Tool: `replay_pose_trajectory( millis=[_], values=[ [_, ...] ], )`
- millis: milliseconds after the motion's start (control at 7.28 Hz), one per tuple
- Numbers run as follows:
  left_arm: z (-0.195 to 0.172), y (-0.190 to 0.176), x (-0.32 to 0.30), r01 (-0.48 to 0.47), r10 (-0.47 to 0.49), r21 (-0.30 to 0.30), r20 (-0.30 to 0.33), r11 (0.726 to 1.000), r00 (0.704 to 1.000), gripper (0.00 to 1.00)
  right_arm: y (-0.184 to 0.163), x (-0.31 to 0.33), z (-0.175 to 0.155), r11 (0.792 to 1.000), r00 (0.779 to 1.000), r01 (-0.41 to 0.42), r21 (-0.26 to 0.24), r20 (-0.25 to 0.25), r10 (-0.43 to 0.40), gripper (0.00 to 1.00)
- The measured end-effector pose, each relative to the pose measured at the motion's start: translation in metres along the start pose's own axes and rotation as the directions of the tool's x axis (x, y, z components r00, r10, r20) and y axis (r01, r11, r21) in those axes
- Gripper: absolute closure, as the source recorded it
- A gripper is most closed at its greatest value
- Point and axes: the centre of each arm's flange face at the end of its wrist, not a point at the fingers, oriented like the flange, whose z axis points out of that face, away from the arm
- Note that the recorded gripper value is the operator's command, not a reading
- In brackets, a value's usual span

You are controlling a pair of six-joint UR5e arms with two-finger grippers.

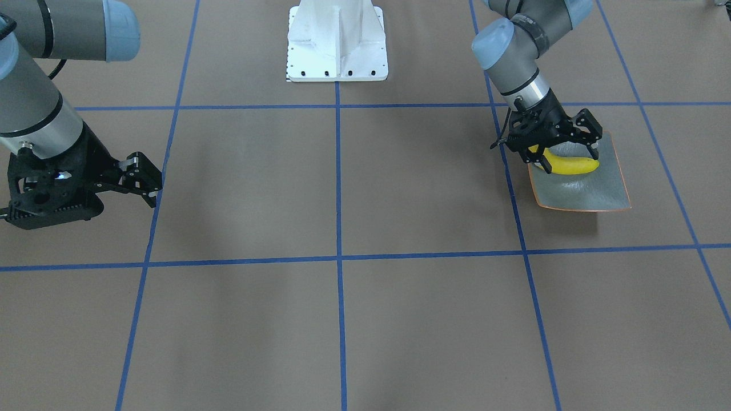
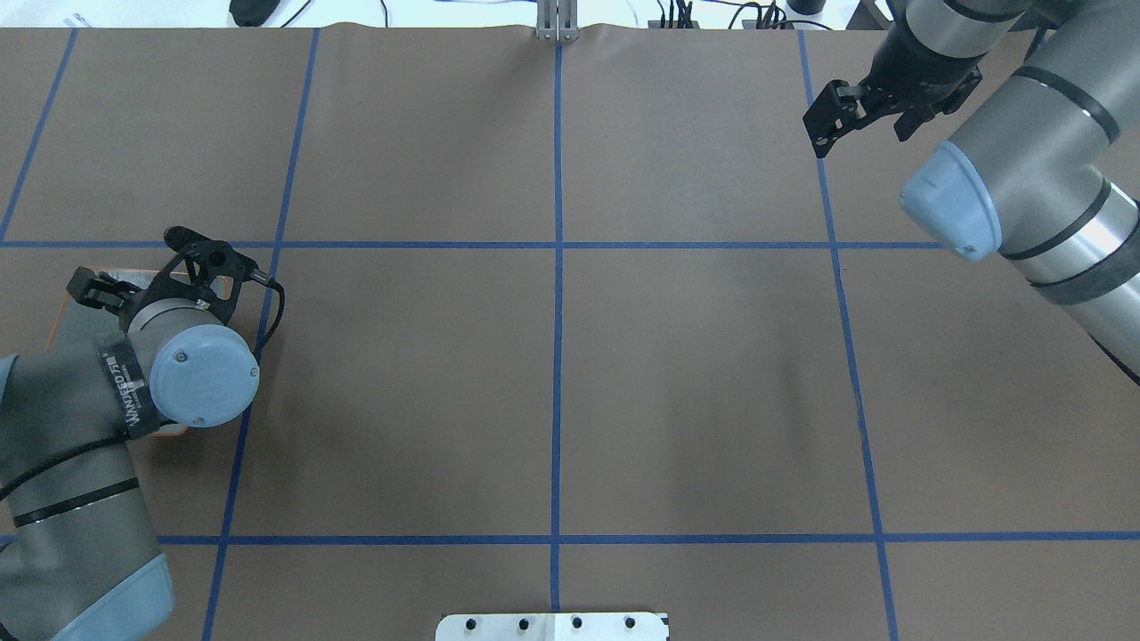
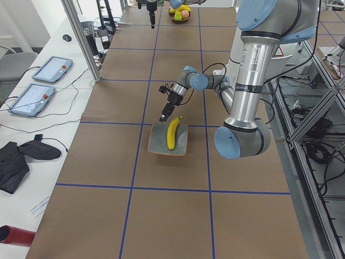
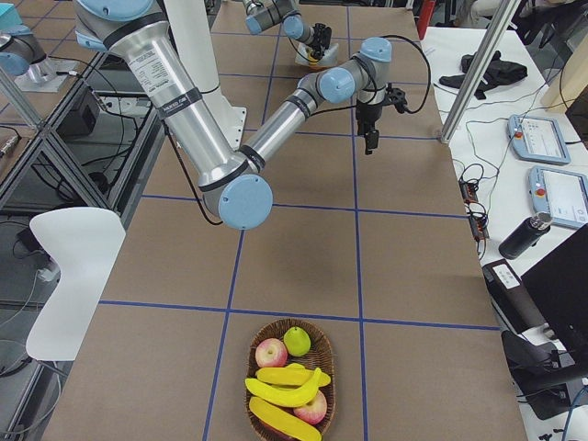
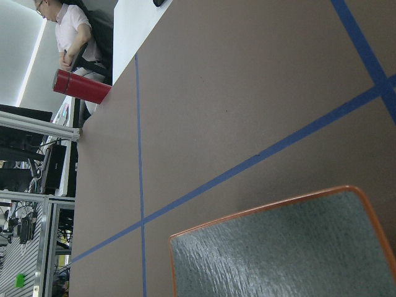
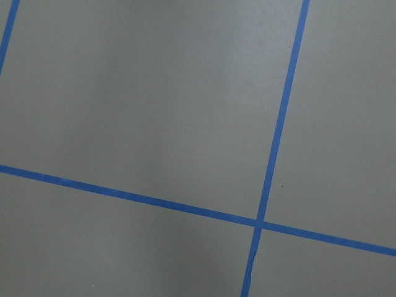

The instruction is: Transfer all bananas from basket to plate

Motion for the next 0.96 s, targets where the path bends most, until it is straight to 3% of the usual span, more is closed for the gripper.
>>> replay_pose_trajectory(
  millis=[275,550,962],
  values=[
    [-0.018,-0.013,-0.012,0.027,-0.026,0.021,-0.034,0.999,0.999,0.00,0.001,0.000,-0.001,1.000,1.000,0.001,0.002,0.002,-0.001,0.00],
    [-0.039,-0.049,-0.044,0.088,-0.087,0.006,-0.111,0.996,0.990,0.00,0.000,0.005,-0.005,1.000,1.000,-0.006,0.007,0.002,0.006,0.00],
    [-0.074,-0.118,-0.100,0.212,-0.235,-0.105,-0.305,0.971,0.923,0.00,-0.003,0.069,-0.017,0.999,0.999,-0.031,0.016,-0.031,0.031,0.00]
  ],
)
